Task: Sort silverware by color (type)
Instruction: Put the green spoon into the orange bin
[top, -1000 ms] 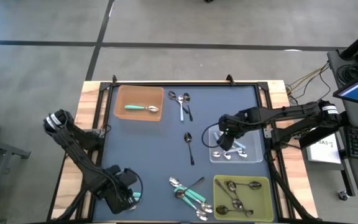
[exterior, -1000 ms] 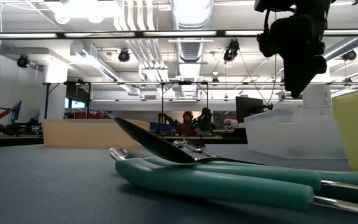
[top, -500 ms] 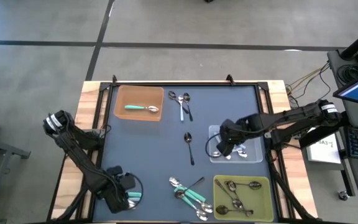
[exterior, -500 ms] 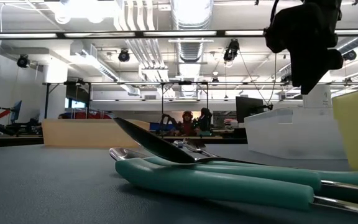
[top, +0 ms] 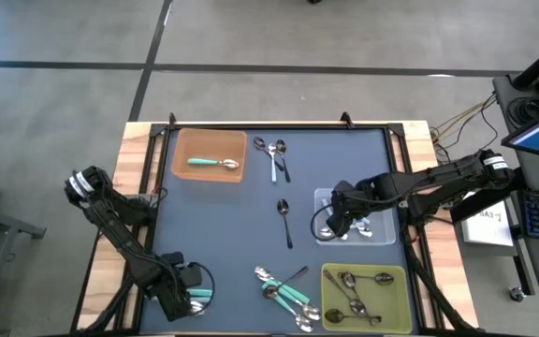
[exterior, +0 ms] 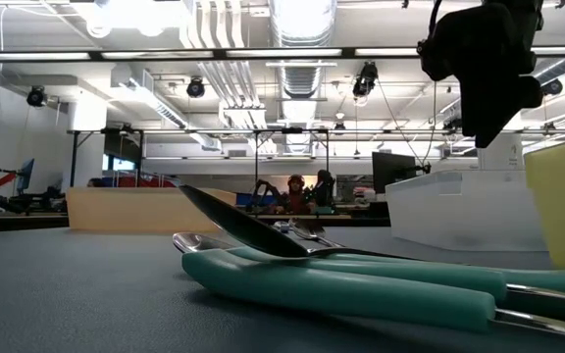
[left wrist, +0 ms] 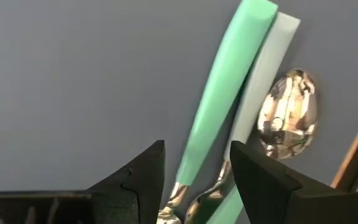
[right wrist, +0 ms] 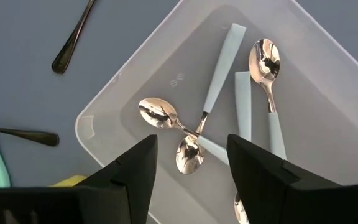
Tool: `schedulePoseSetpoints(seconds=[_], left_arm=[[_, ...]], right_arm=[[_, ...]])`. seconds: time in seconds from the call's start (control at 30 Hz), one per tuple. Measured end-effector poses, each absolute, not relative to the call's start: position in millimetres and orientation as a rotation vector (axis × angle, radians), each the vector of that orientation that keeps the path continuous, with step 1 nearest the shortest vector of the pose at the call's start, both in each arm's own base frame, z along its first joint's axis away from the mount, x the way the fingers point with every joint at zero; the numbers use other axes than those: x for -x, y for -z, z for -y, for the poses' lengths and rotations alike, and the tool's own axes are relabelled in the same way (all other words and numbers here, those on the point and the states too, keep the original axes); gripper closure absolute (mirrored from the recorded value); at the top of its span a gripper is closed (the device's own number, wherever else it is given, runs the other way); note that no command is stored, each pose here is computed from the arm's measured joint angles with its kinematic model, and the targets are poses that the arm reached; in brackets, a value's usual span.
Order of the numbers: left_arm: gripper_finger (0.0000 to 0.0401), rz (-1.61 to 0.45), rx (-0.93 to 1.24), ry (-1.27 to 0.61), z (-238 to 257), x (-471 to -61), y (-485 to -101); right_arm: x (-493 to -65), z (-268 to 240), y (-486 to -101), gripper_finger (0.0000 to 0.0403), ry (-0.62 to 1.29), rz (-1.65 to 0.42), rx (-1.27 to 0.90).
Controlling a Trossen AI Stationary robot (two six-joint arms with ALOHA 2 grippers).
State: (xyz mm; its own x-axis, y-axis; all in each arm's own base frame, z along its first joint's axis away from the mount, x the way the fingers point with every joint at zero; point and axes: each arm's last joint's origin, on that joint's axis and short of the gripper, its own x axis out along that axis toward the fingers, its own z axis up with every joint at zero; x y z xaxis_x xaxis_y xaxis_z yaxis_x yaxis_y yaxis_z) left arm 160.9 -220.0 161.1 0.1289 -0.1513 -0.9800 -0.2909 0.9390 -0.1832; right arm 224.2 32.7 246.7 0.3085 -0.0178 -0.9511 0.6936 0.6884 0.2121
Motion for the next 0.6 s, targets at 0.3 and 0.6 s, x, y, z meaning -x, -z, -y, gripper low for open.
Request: schedulePoseSetpoints(seconds=[0.3,0.6], left_arm=[[0.0237,-1.479,0.355,-0.102,211.8,-153.5,-144.0],[0.0269,-1.493,0.382,-0.149,200.5,-150.9,-132.4]], right_arm=[[-224.3,-32.2,-246.8,0.0218,0.524,-1.171,-0.664],[-224.3,-32.1,-246.8,0.0218,0.518,-1.173,-0.655]])
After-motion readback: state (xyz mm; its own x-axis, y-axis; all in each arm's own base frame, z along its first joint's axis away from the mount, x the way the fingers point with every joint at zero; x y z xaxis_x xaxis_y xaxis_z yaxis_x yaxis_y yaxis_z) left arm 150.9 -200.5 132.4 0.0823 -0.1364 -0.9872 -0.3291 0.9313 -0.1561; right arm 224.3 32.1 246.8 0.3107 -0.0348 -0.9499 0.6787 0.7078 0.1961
